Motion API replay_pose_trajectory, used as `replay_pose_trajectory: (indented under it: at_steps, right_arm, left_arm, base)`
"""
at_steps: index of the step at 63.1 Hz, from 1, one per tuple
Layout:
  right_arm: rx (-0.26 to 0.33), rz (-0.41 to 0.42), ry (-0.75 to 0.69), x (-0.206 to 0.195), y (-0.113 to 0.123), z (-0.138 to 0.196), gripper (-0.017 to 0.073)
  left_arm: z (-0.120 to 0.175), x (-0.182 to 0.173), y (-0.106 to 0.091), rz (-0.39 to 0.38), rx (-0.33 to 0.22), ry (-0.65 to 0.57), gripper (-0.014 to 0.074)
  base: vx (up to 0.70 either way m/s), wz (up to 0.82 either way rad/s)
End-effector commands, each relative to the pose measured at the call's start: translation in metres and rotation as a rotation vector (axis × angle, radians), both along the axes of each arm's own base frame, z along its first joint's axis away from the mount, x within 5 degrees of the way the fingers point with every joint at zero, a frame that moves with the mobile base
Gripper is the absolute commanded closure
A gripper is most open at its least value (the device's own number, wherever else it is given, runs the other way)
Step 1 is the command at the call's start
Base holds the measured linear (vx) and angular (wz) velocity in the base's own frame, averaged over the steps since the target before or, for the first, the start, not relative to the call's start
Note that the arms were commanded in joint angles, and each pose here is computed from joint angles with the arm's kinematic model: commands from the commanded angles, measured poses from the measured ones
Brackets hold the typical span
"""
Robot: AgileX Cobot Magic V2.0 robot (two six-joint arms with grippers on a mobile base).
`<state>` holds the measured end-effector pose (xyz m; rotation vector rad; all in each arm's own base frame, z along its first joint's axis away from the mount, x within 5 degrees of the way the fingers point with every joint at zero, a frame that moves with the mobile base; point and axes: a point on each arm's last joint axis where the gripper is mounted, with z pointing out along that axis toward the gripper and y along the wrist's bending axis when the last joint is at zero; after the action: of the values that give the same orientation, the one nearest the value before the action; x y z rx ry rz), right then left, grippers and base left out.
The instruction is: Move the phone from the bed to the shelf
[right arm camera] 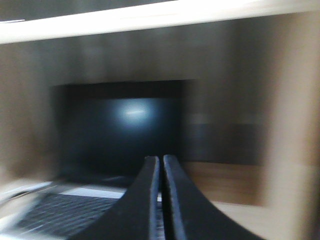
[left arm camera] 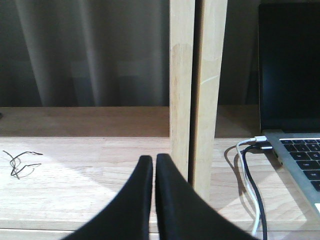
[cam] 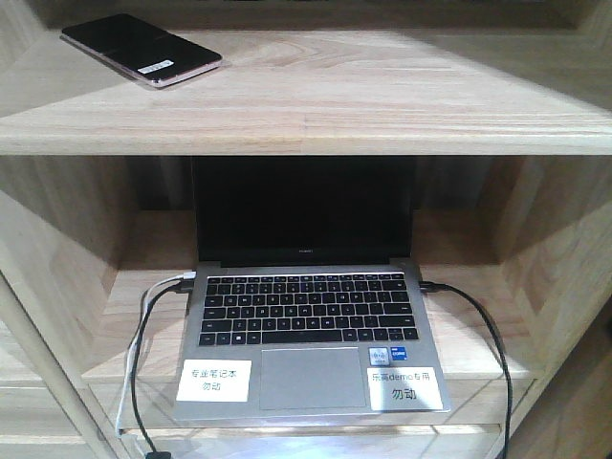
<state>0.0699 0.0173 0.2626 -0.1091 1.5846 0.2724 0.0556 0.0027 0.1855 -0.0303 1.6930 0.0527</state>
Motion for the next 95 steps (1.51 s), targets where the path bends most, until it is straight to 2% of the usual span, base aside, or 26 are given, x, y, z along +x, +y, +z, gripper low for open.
replay_pose_trajectory:
  at_steps: [1,12,25,40,44,52,95]
  right_arm:
    - [-0.022,-0.086,-0.076,0.001,-0.006,0.013,0.0564]
    - [-0.046,-0.209,-0.029,0.003,-0.015,-0.003,0.0564]
    - [-0.043,-0.274,-0.055,-0.008,-0.019,-0.025,0.0564]
    - [-0.045,-0.282,-0.075,-0.014,-0.019,-0.062,0.0564]
    - [-0.058,-0.28,-0.033,-0.014,-0.019,-0.066,0.0564]
    - [-0.086,-0.28,-0.03,-0.014,-0.019,-0.066,0.0564]
    - [-0.086,-0.28,-0.029,-0.014,-0.019,-0.066,0.0564]
  left_arm:
    - [0.004,0.0,0.0,0.003,-0.005,-0.071,0.0592]
    - [0.004,0.0,0.0,0.003,-0.005,-0.071,0.0592]
    - [0.004,0.0,0.0,0.003,-0.005,-0.071,0.0592]
    - [0.004,0.0,0.0,0.003,-0.005,-0.071,0.0592]
    - [0.004,0.0,0.0,0.003,-0.005,-0.071,0.0592]
    - [0.004,0.0,0.0,0.003,-0.005,-0.071,0.0592]
    - [0.004,0.0,0.0,0.003,-0.005,-0.071,0.0592]
  base:
    - [0.0,0.0]
    - [0.0,0.0]
    - [0.0,0.0]
    - [0.0,0.0]
    - [0.0,0.0]
    - [0.0,0.0]
    - [0.0,0.0]
